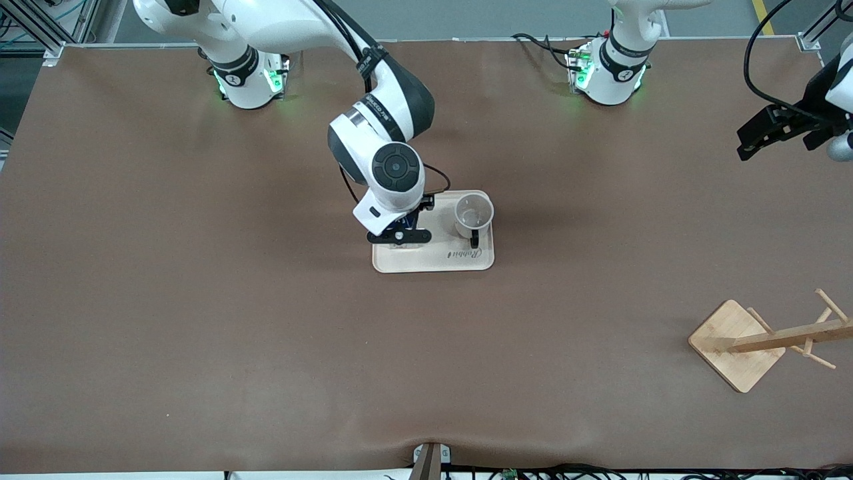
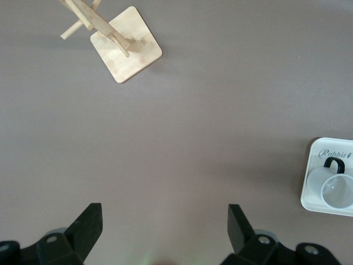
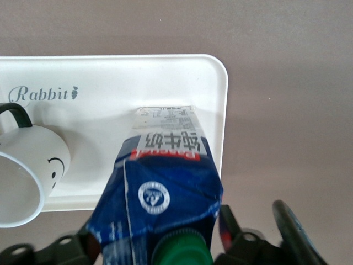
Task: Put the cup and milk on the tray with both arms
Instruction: 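Lower the milk carton onto the tray beside the mug and open the right gripper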
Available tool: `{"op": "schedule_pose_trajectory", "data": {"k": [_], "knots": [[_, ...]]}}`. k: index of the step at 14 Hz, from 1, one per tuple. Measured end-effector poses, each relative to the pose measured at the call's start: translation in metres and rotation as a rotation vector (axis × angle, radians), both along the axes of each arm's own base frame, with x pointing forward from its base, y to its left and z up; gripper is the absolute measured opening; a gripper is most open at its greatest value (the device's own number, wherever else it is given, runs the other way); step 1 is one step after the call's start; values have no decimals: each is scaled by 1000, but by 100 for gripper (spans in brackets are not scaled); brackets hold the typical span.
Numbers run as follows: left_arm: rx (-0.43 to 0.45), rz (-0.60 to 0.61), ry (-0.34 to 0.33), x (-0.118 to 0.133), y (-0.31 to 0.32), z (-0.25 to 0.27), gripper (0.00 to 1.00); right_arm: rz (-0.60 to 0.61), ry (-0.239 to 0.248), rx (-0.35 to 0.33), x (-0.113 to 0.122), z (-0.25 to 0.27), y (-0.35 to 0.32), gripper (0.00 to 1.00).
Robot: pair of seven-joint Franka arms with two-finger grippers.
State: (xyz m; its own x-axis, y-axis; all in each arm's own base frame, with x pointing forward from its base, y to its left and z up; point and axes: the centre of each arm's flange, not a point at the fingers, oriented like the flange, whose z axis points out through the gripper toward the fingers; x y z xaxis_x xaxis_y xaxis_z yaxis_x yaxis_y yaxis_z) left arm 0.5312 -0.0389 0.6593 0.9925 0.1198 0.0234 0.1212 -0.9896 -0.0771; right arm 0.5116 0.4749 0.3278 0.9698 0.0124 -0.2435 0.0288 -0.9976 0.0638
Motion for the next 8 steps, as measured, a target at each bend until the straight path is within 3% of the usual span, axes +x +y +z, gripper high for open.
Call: {"op": "schedule_pose_trajectory", "data": {"k": [1, 8], "knots": [[-10, 2, 3, 3, 1, -8, 100, 2, -1, -3, 0, -1, 0, 100], [-74, 30, -20, 20, 12, -34, 100, -4, -6, -5, 5, 12, -4, 100]]}}
